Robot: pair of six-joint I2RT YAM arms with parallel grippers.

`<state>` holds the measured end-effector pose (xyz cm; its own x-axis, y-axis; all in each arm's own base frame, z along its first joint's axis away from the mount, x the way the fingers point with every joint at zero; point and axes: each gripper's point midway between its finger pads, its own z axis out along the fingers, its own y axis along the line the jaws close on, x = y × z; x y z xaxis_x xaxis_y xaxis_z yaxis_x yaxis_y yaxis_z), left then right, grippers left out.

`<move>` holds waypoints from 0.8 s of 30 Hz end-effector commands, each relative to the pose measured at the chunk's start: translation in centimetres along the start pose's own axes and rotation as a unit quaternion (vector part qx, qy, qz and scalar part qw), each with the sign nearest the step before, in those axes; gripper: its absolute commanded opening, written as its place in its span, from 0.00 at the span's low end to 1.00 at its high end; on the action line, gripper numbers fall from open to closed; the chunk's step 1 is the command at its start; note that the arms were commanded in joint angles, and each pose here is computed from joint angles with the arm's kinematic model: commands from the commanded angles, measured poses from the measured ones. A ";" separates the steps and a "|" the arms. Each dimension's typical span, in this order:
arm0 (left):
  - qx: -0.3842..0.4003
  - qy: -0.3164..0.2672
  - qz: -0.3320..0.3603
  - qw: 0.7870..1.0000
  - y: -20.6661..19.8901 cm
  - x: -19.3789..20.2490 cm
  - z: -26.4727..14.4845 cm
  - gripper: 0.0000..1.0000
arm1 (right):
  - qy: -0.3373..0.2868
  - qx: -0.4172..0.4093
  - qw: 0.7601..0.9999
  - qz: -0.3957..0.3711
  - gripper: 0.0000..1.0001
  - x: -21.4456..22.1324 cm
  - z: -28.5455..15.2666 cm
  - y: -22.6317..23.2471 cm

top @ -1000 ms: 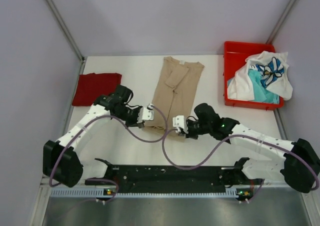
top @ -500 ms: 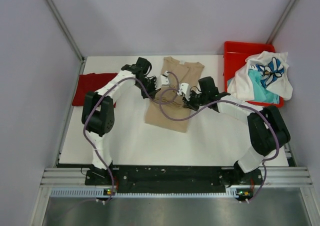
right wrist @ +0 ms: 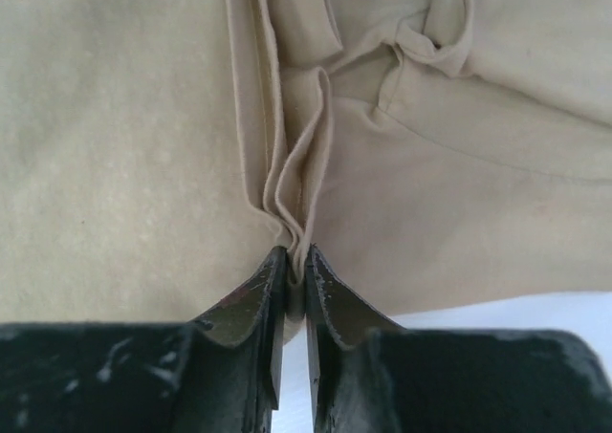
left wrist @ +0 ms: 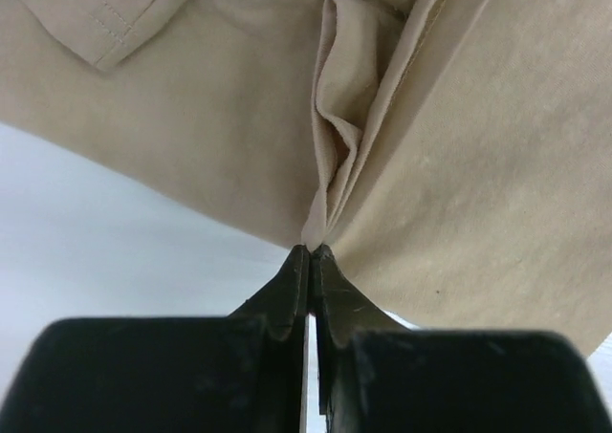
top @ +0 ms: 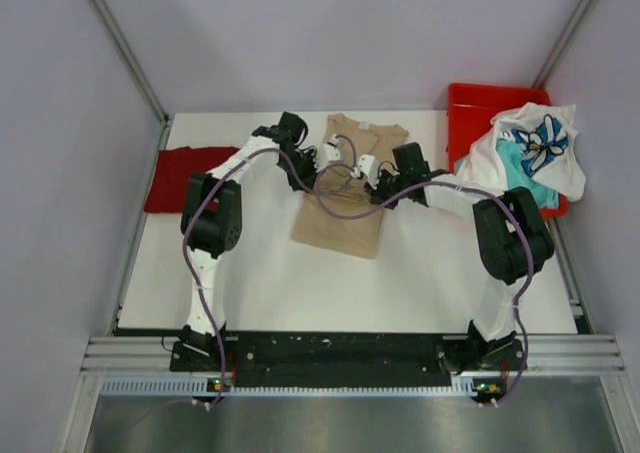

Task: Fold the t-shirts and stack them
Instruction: Fold the folded rectangular tshirt in 1/3 of the way

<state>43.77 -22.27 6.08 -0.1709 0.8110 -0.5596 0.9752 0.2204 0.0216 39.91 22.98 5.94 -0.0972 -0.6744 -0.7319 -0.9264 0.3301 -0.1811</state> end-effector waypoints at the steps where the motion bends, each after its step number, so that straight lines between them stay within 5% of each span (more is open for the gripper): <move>1: -0.025 -0.019 0.012 0.999 1.4 -1.8 0.3 0.11 | 0.019 0.079 0.997 0.015 0.17 -0.5 -0.4 -4.3; 6: -0.193 -0.021 -0.054 0.979 8.3 -2.8 -1.2 0.41 | 0.021 0.181 0.975 0.131 0.32 -0.3 -1.7 -11.0; 9: -0.270 -0.005 -0.064 0.961 11.9 -3.2 -3.9 0.42 | -0.025 0.198 0.962 0.187 0.33 -2.2 -4.0 -12.9; 11: -0.273 -0.014 -0.070 0.959 12.0 -3.9 -5.9 0.41 | -0.042 0.190 0.970 0.143 0.36 -4.1 -5.6 -11.8; 15: -0.180 -0.085 -0.017 0.980 5.6 -6.1 -8.8 0.44 | -0.063 0.158 0.985 0.004 0.51 -6.1 -8.0 -5.5; 19: -0.053 -0.136 0.108 0.983 -3.8 -5.0 -8.9 0.52 | -0.054 0.098 0.987 -0.118 0.57 -5.8 -8.9 2.5; 24: 0.019 -0.095 0.184 0.978 -10.4 -0.1 -7.0 0.55 | -0.005 0.048 0.982 -0.184 0.59 -2.0 -7.1 9.3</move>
<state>37.50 -20.09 13.82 0.0292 0.7462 -0.6651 0.9625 0.1585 0.2202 32.06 23.01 14.80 0.1681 -0.6708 -0.7223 -0.8422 0.2831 -0.4589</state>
